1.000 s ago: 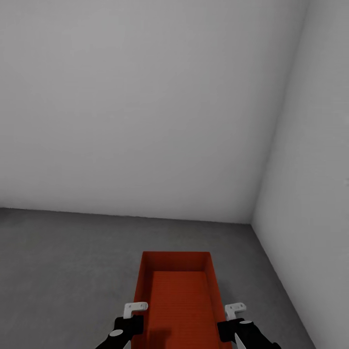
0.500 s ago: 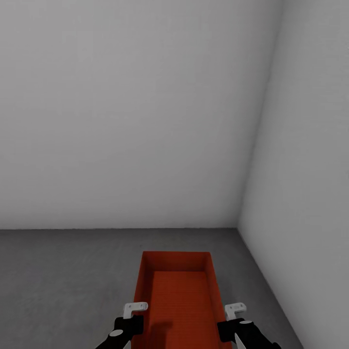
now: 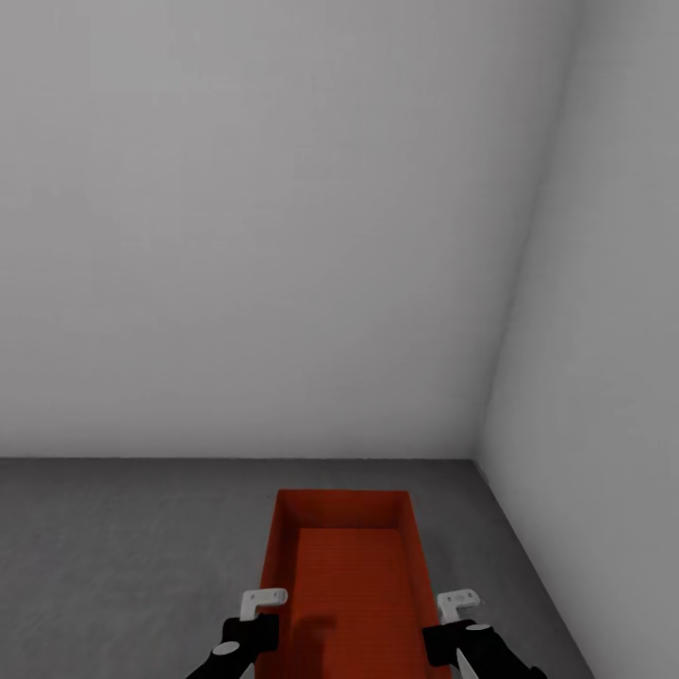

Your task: Move the two storage containers from the living room to the garage. In the garage, place one container on the floor and stack the other container on top of it (either order is fine).

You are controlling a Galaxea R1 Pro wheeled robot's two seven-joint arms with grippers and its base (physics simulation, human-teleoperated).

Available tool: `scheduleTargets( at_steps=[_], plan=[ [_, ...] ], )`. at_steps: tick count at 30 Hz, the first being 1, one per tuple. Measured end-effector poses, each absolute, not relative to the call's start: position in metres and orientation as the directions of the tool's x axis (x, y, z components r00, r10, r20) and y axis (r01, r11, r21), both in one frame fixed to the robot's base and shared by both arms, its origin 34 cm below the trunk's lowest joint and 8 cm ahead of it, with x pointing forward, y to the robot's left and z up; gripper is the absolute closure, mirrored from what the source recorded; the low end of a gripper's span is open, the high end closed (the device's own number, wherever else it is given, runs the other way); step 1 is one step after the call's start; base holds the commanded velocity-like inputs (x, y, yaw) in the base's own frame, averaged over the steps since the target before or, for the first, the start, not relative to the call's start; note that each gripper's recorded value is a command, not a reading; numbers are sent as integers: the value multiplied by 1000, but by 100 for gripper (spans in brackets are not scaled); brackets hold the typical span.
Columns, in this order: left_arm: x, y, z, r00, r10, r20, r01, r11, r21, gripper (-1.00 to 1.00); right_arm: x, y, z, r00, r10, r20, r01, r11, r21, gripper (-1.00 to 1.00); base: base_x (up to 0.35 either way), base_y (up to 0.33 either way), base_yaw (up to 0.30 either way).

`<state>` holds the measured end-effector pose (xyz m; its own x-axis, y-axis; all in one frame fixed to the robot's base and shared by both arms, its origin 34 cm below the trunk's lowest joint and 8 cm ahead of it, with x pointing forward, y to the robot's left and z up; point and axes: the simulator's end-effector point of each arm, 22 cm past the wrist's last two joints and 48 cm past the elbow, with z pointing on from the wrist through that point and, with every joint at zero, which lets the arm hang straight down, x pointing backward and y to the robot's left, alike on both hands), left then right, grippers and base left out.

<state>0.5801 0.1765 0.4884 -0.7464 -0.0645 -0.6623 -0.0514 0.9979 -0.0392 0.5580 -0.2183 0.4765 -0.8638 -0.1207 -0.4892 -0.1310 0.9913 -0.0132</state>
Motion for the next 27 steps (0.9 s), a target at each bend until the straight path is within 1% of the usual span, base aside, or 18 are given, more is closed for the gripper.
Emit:
scheduleTargets(
  at_steps=[5,15,27],
  plan=[
    [580,177,487,-748,-64,-661,-51,998,-39,100,557,-218,476,-865,-121,-488,-131,991,-13,100,343,0,86],
    [579,177,487,-748,-64,-660,-51,998,-39,100,557,-218,475,-865,-121,-487,-131,991,-13,100,343,-6,12],
    [579,176,487,-748,-64,-660,-51,998,-39,100,557,-218,475,-865,-120,-487,-131,991,-13,100,332,-107,0]
  ],
)
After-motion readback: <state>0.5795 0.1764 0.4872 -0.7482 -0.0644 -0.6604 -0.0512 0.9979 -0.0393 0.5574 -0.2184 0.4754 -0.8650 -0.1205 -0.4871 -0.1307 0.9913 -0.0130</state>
